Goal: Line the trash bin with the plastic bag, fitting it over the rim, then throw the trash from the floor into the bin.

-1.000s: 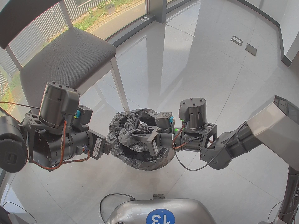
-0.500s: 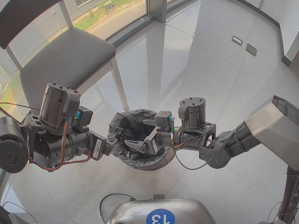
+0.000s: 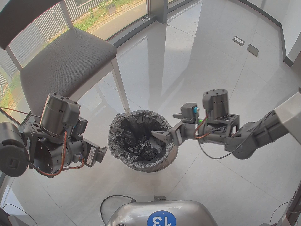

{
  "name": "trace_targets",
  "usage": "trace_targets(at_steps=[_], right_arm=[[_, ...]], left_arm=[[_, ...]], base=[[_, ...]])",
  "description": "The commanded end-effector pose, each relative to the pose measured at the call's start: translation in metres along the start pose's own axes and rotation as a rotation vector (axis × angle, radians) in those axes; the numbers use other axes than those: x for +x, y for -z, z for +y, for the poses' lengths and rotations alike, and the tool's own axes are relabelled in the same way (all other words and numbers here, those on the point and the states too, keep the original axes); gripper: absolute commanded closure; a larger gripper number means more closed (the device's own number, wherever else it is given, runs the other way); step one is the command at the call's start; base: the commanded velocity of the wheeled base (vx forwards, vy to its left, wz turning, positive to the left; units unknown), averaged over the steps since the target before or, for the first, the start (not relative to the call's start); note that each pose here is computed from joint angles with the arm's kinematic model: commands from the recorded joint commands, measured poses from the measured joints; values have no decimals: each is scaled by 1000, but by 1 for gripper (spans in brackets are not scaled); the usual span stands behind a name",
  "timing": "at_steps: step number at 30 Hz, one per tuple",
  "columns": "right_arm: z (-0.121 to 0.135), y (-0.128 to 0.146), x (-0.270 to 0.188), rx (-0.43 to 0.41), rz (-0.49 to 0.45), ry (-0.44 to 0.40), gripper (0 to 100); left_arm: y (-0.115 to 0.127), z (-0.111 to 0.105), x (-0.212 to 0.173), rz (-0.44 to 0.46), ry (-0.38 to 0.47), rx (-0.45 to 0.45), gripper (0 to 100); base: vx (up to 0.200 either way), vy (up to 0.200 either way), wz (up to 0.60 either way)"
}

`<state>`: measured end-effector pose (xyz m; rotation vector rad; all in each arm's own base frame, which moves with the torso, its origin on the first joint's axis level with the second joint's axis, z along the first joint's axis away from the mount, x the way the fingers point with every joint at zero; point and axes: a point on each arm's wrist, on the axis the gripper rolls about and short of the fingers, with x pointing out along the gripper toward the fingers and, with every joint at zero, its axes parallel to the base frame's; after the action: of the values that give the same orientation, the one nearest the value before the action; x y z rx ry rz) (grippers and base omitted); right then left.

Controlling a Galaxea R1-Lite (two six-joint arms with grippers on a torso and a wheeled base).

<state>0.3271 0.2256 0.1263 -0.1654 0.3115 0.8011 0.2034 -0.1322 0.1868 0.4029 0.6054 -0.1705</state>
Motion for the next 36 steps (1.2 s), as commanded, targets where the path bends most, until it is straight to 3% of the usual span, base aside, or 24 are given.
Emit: trace_targets(at_steps=[1,6,13,20,26,31,36], right_arm=[[-31,-17,-66,20,-3,202,0],[-43,-10,-121,52,35,390,0],[-53,9,-206,105,37,586,0],[-32,42,-285,113,8,795,0],[13,73,-321,122,-26,813,0],[60,103,-354,156,-30,773,0],[89,122,-374,158,-113,760,0]], left_arm=[[7,18,2,97,-153,2,0],[7,30,-19,152,-179,-22,0],[17,41,-60,127,-179,-73,0],[42,64,-113,89,-242,-93,0],[69,82,-153,73,-315,-108,0],[114,96,-194,87,-400,-154,0],[156,95,-231,21,-513,-164,0]], base=[[0,0,0],[0,0,0],[0,0,0],[0,0,0],[0,0,0],[0,0,0],[0,0,0]])
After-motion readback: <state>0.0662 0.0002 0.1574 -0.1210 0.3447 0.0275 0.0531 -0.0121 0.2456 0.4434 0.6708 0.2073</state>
